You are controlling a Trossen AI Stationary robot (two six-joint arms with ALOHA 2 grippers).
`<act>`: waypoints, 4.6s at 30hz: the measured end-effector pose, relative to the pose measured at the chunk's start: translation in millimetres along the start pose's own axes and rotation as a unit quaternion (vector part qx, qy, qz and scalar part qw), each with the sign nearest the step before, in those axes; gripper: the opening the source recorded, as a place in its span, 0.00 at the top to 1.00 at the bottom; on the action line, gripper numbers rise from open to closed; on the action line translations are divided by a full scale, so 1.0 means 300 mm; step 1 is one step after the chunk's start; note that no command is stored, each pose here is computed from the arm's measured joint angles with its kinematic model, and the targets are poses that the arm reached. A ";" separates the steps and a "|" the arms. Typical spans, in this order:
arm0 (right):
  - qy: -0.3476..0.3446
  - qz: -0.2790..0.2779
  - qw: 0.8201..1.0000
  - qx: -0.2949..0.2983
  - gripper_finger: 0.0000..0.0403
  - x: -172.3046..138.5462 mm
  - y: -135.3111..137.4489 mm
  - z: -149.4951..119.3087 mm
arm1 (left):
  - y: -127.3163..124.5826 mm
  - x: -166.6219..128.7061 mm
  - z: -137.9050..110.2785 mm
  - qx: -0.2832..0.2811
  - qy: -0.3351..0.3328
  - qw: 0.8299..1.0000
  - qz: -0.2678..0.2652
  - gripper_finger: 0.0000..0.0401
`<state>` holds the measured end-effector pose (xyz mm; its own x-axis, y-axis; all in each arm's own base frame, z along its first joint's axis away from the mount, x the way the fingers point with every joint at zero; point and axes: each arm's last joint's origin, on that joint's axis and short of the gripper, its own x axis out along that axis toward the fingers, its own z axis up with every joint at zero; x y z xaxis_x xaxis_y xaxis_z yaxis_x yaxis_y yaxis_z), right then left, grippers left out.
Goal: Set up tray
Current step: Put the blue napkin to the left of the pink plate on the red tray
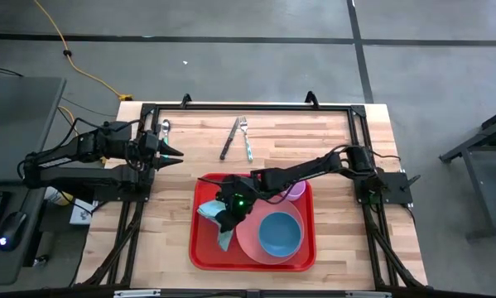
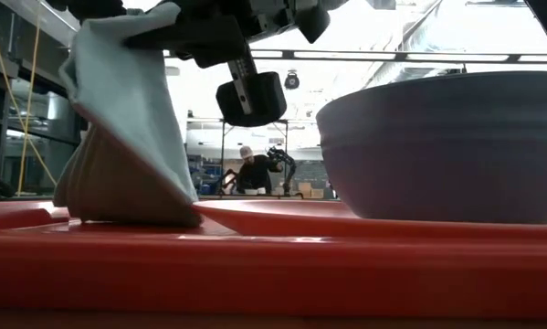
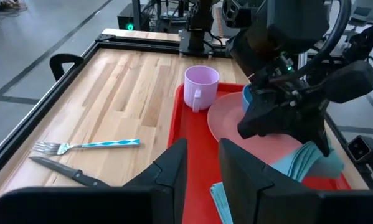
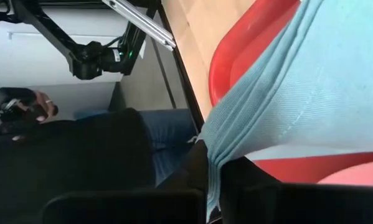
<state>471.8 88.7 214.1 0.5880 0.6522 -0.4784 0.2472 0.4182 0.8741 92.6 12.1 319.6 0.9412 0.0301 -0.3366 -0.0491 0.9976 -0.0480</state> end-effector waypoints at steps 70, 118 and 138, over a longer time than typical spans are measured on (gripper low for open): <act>-0.136 -0.504 0.811 -0.264 1.00 -0.551 0.299 0.053 | 0.002 0.046 -0.071 -0.017 0.148 0.989 -0.023 0.69; -0.205 -0.594 0.752 -0.196 1.00 -0.939 0.350 -0.069 | -0.310 0.627 -0.309 -0.053 0.398 0.914 -0.064 0.69; -0.204 -0.594 0.752 -0.198 1.00 -0.938 0.351 -0.069 | -0.316 0.657 -0.305 -0.058 0.365 0.928 -0.054 0.69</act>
<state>316.2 -37.7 439.0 0.3402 -0.5457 -0.7658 0.5830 0.7614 -0.2835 252.1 -82.3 171.7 0.4671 -0.1612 -0.8694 -0.0445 0.9777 -0.2052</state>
